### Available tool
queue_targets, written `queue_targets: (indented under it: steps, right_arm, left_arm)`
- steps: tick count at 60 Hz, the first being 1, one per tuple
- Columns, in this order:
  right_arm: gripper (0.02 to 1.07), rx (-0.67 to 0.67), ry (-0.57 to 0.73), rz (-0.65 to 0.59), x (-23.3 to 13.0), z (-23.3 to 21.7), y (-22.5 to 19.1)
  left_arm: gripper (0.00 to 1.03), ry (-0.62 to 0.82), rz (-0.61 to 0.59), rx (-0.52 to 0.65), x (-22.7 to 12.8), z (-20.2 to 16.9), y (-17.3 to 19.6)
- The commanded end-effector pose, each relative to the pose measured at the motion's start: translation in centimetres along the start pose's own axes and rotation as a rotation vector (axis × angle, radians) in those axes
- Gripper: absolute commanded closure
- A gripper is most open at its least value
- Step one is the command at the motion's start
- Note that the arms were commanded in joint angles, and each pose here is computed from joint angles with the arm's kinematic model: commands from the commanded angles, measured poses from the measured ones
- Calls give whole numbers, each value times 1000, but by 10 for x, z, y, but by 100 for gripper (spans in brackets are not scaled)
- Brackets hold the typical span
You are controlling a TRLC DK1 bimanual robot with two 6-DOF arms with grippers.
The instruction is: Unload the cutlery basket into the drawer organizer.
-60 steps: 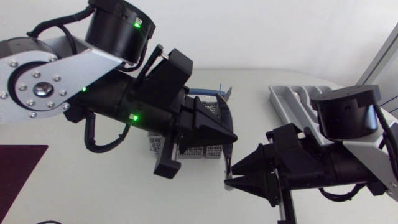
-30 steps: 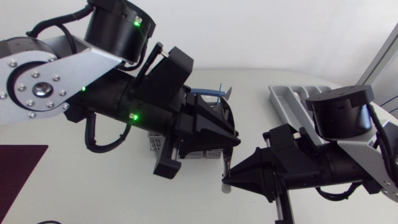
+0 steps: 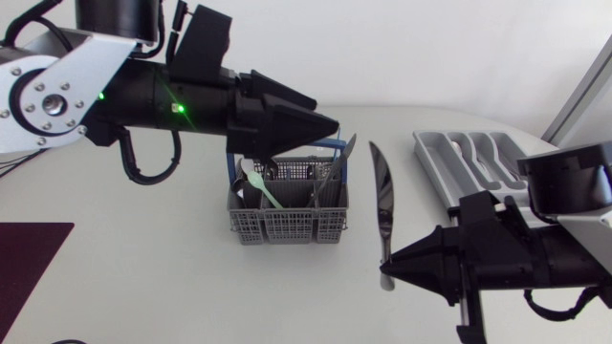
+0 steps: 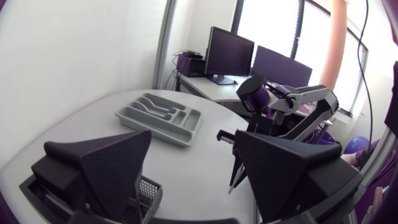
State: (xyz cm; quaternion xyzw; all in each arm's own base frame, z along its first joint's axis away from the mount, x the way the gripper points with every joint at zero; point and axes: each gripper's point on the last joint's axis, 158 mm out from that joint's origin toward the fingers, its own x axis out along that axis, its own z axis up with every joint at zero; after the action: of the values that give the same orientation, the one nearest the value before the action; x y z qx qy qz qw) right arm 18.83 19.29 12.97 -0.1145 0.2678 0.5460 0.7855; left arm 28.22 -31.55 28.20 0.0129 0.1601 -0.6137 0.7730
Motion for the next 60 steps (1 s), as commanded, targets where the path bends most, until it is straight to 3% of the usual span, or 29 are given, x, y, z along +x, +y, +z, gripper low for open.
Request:
queue_targets:
  steps: [1,23,42,60]
  right_arm:
    - [101,-11,-10,-42,-7,-8,-14]
    - [101,111,-42,-274,-52,-28,-105]
    - [101,282,-26,-560,-131,-62,-237]
    - [101,476,86,-802,-211,-116,-356]
  left_arm:
    - [6,-35,41,-23,-8,15,13]
    - [6,-22,228,-26,-18,6,60]
    - [7,191,415,83,12,-49,88]
    - [7,325,488,142,30,-81,97]
